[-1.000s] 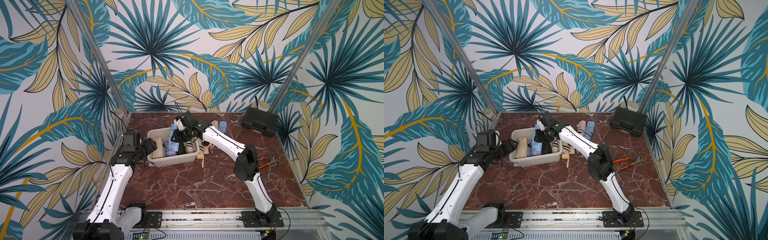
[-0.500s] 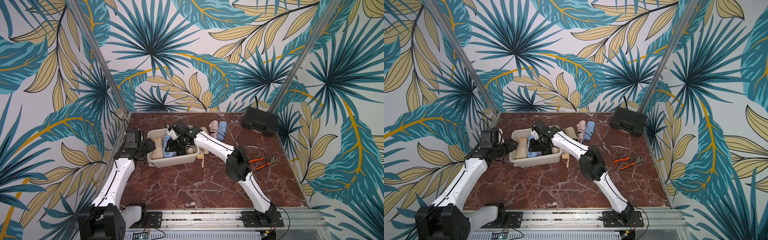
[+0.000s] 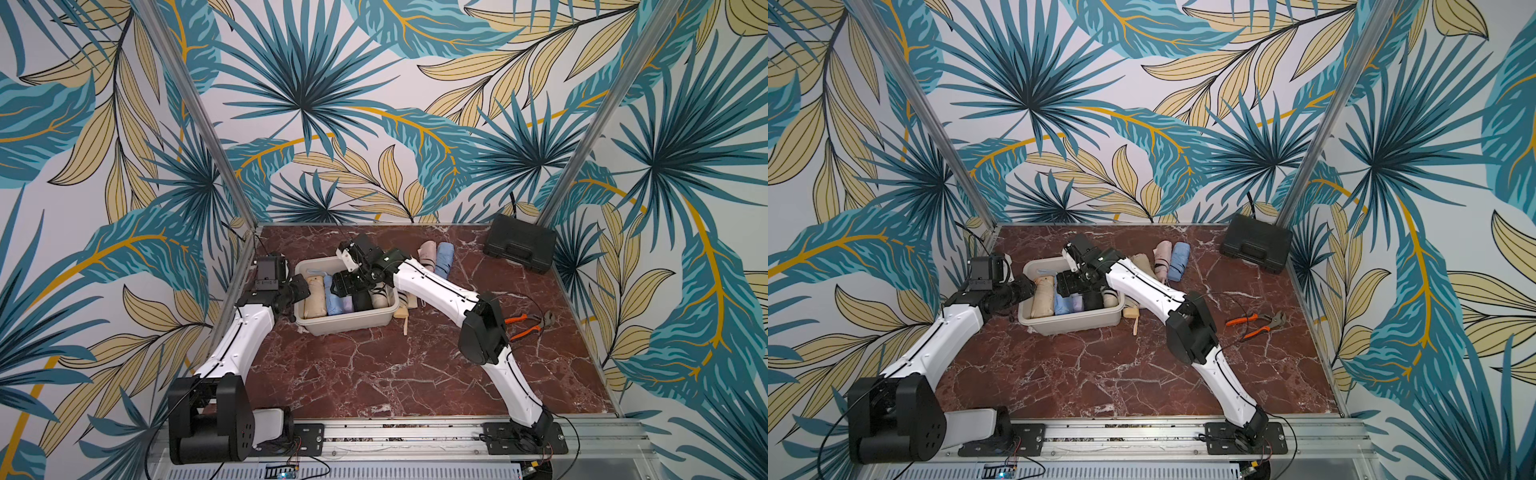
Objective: Put the umbrella into the storage box
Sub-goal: Adjust the storage box at the center of the board, then pick up the umbrella from the center of the board.
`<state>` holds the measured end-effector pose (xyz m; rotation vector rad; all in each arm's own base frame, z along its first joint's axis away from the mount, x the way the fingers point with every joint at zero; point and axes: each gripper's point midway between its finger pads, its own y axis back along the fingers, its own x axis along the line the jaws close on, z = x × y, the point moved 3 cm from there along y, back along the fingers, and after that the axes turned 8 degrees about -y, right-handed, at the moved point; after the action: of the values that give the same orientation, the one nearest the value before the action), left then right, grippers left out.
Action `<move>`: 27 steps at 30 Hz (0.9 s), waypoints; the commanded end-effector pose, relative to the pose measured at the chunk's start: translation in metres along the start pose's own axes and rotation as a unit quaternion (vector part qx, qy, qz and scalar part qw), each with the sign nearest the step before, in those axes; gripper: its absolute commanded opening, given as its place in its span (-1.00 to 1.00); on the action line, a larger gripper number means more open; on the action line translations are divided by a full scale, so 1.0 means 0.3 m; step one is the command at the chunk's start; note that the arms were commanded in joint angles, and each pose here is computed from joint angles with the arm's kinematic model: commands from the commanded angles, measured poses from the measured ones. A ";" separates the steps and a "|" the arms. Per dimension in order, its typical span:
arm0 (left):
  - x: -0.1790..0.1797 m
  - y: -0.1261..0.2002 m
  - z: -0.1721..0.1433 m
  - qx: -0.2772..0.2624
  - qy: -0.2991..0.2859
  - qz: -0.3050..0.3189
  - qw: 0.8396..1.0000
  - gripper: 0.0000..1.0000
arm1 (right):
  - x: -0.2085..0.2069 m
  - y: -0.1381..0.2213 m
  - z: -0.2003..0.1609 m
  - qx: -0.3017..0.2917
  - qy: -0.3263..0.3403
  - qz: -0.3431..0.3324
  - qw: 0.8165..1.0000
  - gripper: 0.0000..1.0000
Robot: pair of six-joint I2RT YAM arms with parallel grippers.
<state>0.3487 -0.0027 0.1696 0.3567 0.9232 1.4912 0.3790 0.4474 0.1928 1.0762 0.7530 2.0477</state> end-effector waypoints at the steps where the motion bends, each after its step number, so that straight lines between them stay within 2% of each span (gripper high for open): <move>1: -0.044 0.005 0.057 -0.025 -0.011 -0.038 0.999 -0.25 | 0.056 0.193 0.104 -0.083 0.041 -0.006 0.996 0.49; 6: -0.052 -0.008 0.068 -0.036 0.006 -0.050 0.998 -0.28 | 0.037 0.375 0.150 -0.159 0.053 -0.041 0.985 0.59; 10: -0.083 -0.026 0.090 -0.048 0.014 -0.078 0.996 -0.34 | -0.042 0.497 0.123 -0.194 0.045 -0.091 0.976 0.64; 16: -0.113 -0.065 0.106 -0.038 0.026 -0.106 0.993 -0.33 | -0.317 0.575 0.057 -0.189 -0.024 -0.177 0.966 0.69; 20: -0.072 -0.035 0.114 -0.045 0.027 -0.058 0.997 -0.05 | -0.478 0.574 0.002 -0.172 -0.065 -0.224 0.957 0.72; 23: -0.036 0.013 0.113 -0.049 0.032 -0.013 0.998 0.27 | -0.574 0.537 -0.009 -0.150 -0.075 -0.252 0.953 0.72; 27: -0.050 0.083 0.143 -0.064 0.036 -0.014 0.997 0.36 | -0.649 0.464 0.047 -0.134 -0.067 -0.267 0.952 0.72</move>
<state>0.3673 -0.0047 0.1880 0.2345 0.9333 1.5017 0.4124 0.2134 0.2277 0.7658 0.5583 1.5556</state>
